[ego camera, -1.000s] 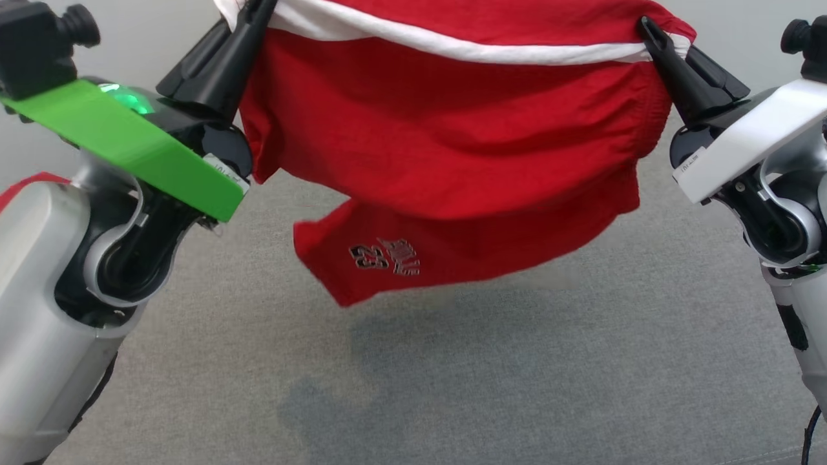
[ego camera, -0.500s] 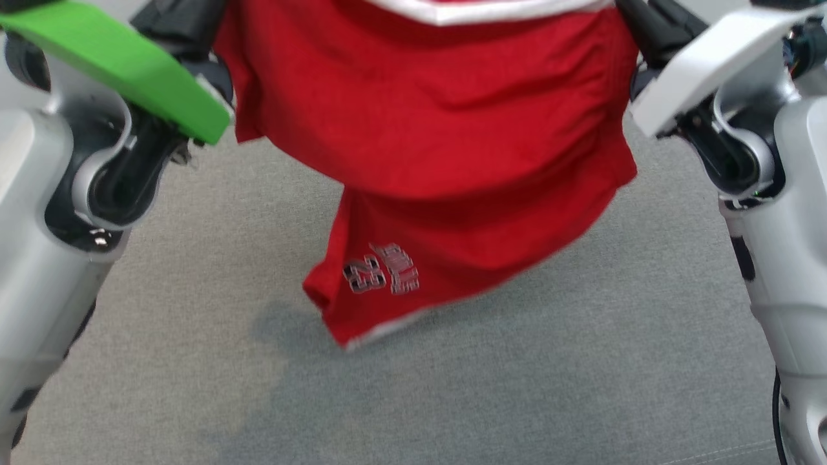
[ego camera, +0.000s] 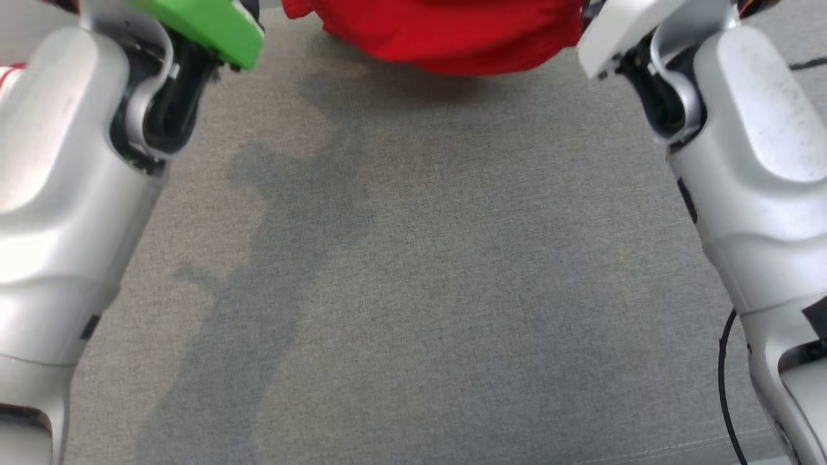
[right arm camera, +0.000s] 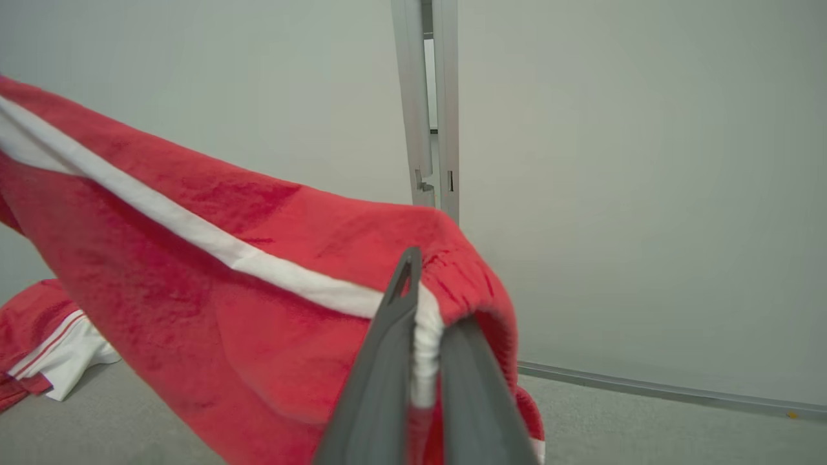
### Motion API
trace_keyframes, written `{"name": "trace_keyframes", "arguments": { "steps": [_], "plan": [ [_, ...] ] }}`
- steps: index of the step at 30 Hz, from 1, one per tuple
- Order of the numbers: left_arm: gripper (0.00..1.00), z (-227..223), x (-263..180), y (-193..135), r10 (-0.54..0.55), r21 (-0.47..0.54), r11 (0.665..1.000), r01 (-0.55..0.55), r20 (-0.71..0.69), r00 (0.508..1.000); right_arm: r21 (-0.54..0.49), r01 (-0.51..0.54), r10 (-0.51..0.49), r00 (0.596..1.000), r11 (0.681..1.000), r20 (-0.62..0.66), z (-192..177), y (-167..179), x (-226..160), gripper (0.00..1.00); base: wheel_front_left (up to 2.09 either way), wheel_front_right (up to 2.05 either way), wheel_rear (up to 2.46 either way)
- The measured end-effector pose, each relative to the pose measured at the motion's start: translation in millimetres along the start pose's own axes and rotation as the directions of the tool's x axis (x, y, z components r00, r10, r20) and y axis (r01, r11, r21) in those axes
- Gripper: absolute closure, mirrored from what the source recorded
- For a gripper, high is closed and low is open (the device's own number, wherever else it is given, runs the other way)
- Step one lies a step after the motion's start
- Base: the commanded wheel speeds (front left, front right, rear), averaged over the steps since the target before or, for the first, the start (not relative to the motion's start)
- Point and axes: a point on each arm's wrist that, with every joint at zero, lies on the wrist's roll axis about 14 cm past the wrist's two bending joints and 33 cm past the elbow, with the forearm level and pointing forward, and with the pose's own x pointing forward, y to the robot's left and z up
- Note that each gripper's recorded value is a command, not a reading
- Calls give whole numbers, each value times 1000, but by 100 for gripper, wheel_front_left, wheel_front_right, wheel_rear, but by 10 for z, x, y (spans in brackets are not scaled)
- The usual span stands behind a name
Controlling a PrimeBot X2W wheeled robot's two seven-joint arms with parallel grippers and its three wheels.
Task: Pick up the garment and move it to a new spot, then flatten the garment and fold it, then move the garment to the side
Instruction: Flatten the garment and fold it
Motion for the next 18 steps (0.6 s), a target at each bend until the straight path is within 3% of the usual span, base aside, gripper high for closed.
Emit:
{"name": "trace_keyframes", "arguments": {
  "steps": [5,11,18],
  "plan": [
    [100,-599,-283,188,53,-116,992,-58,-45,998,56,1,5,995,998,-101,-757,-15,-164,100,0,0,0],
    [100,-876,-697,21,40,-179,982,-53,-78,996,128,-18,32,993,992,-111,-979,112,-442,100,0,0,0],
    [100,-821,-1107,-326,17,-234,972,-28,-50,999,163,-32,51,992,986,-118,-959,202,-869,100,0,0,0]
  ]
}}
